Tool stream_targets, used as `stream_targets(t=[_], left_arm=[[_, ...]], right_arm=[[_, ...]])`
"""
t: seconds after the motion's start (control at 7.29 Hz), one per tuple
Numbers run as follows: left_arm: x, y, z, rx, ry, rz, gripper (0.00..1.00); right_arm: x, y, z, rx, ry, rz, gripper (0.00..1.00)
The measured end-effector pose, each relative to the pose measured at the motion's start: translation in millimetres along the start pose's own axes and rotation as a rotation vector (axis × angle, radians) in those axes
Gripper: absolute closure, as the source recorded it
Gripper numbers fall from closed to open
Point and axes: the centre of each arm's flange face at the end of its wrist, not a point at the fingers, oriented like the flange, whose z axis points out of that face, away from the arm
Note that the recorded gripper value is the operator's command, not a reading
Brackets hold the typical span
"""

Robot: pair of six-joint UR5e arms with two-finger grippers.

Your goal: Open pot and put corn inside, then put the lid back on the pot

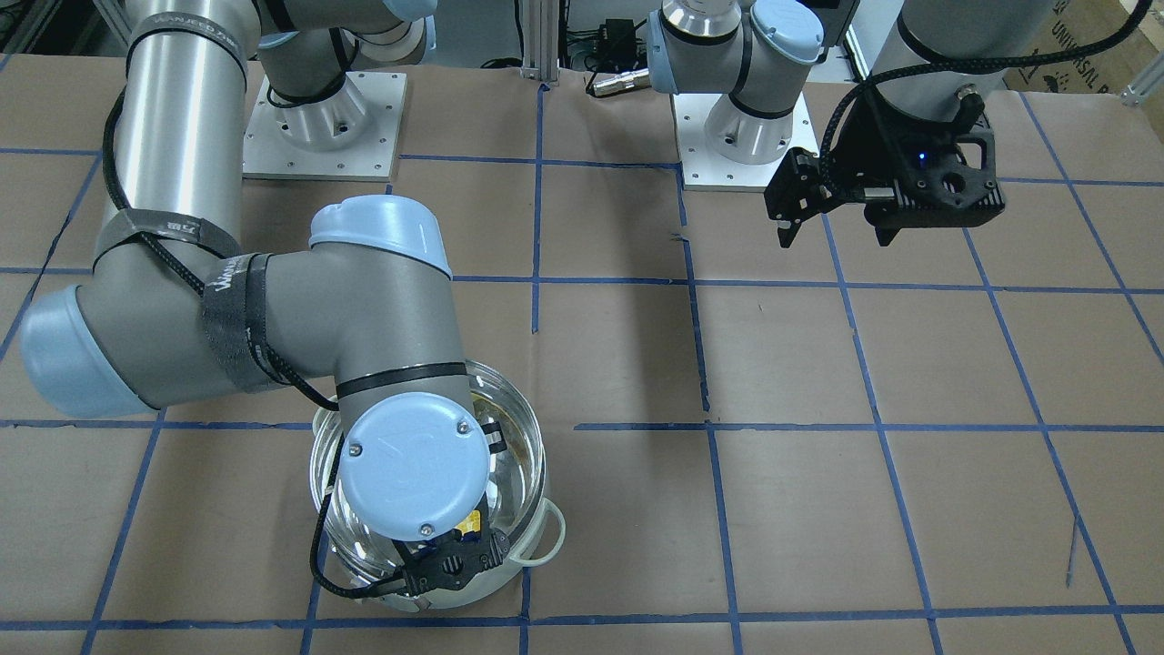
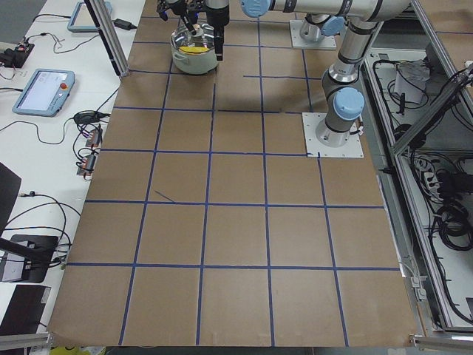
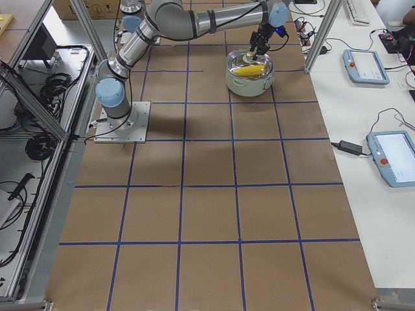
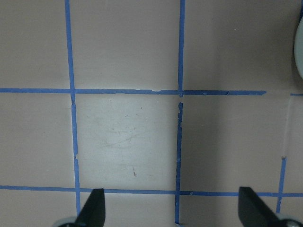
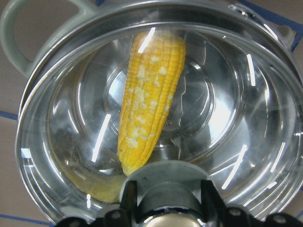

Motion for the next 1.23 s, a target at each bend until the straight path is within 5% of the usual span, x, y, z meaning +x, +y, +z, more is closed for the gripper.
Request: stream_targets(t=[1.23], left_arm=[[-0.1, 1.1, 2.0, -0.005, -0.001, 0.0, 0.0]], right_arm=[[-3.3, -3.5, -2.7, 0.02, 0.004, -0.006, 0.62]])
